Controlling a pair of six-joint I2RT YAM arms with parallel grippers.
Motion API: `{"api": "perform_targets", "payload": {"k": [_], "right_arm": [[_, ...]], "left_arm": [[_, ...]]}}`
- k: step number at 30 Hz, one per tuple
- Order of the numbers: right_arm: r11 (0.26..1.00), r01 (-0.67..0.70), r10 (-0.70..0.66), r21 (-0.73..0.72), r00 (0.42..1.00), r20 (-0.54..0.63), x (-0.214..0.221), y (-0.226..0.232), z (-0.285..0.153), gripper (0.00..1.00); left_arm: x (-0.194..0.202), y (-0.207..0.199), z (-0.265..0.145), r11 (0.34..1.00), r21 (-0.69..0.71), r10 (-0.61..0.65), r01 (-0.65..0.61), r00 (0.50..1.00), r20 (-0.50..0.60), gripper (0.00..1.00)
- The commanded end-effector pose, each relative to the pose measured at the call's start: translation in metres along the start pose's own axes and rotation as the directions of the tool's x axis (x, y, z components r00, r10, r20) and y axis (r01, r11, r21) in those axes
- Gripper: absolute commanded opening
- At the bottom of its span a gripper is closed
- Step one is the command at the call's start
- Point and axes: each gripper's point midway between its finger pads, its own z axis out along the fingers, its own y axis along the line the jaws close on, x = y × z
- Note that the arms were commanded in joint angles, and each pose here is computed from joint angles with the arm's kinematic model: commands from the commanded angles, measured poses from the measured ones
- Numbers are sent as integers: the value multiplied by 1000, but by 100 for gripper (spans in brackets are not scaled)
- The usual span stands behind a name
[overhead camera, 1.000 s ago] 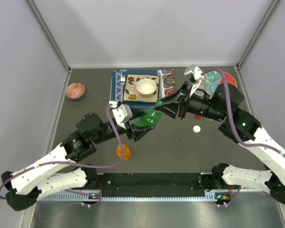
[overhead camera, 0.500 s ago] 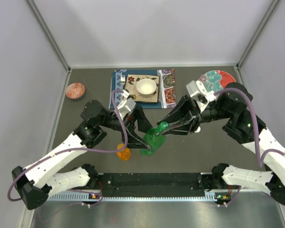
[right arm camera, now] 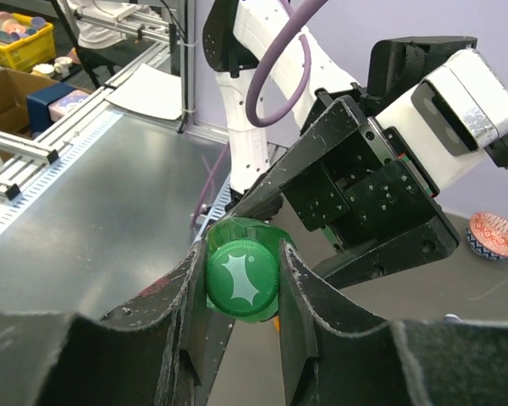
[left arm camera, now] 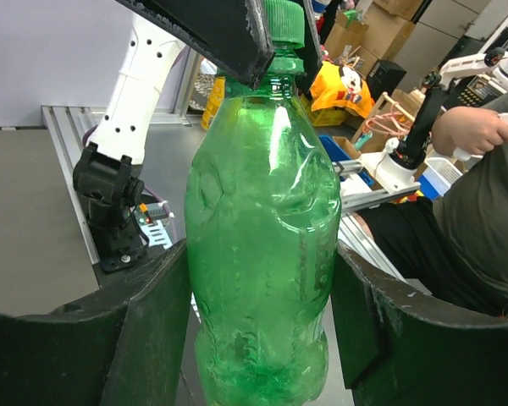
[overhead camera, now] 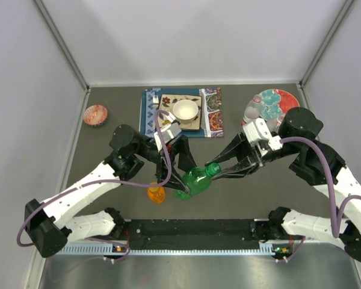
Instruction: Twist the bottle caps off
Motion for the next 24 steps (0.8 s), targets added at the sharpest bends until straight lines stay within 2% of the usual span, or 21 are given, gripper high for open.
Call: {"api": "perform_targets", "payload": {"k": [1, 3, 4, 5, 6, 7, 10, 15, 18, 19, 21, 22, 24], "right_arm": [[991, -109, 102, -73, 991, -88, 25, 28, -7, 0], [994, -109, 107, -20, 990, -92, 24, 20, -8, 3], [994, -107, 110, 35, 989, -96, 24, 11, -9, 16], [990, -116, 123, 77, 988, -89, 20, 6, -10, 23], [987, -117, 127, 110, 988, -85, 18, 1, -11, 29], [981, -111, 125, 159, 989, -84, 17, -7, -13, 38], [965, -109, 128, 237, 990, -63, 10, -18, -17, 54], [935, -104, 114, 339, 993, -8, -8, -33, -23, 66], [885, -126, 115, 448, 992, 50, -24, -52, -31, 70], [838, -129, 101, 530, 992, 81, -31, -67, -38, 72], [788, -169, 111, 592, 985, 133, -42, -80, -45, 73], [725, -192, 111, 661, 980, 163, -45, -93, -54, 75], [655, -257, 129, 711, 964, 230, -53, -105, -63, 76]], "left_arm": [[-33, -3, -2, 991, -48, 133, -129, 987, 91, 27], [-31, 3, -2, 991, -72, 120, -114, 989, 83, 27], [-31, 6, -3, 990, -87, 115, -108, 990, 82, 27], [-34, 12, -4, 981, -123, 159, -148, 983, 88, 27], [-28, 19, -4, 984, -150, 113, -101, 991, 76, 27], [-29, 20, -5, 980, -166, 126, -112, 989, 75, 27], [-27, 29, -7, 968, -211, 153, -137, 986, 63, 27], [-23, 36, -9, 961, -244, 148, -131, 988, 52, 28], [-20, 40, -12, 951, -278, 152, -135, 987, 42, 27], [-23, 45, -13, 941, -308, 163, -141, 986, 48, 27], [-22, 50, -17, 923, -352, 180, -155, 983, 39, 27], [-26, 57, -20, 902, -400, 197, -162, 979, 46, 27], [-25, 66, -25, 868, -463, 221, -182, 975, 31, 27]]}}
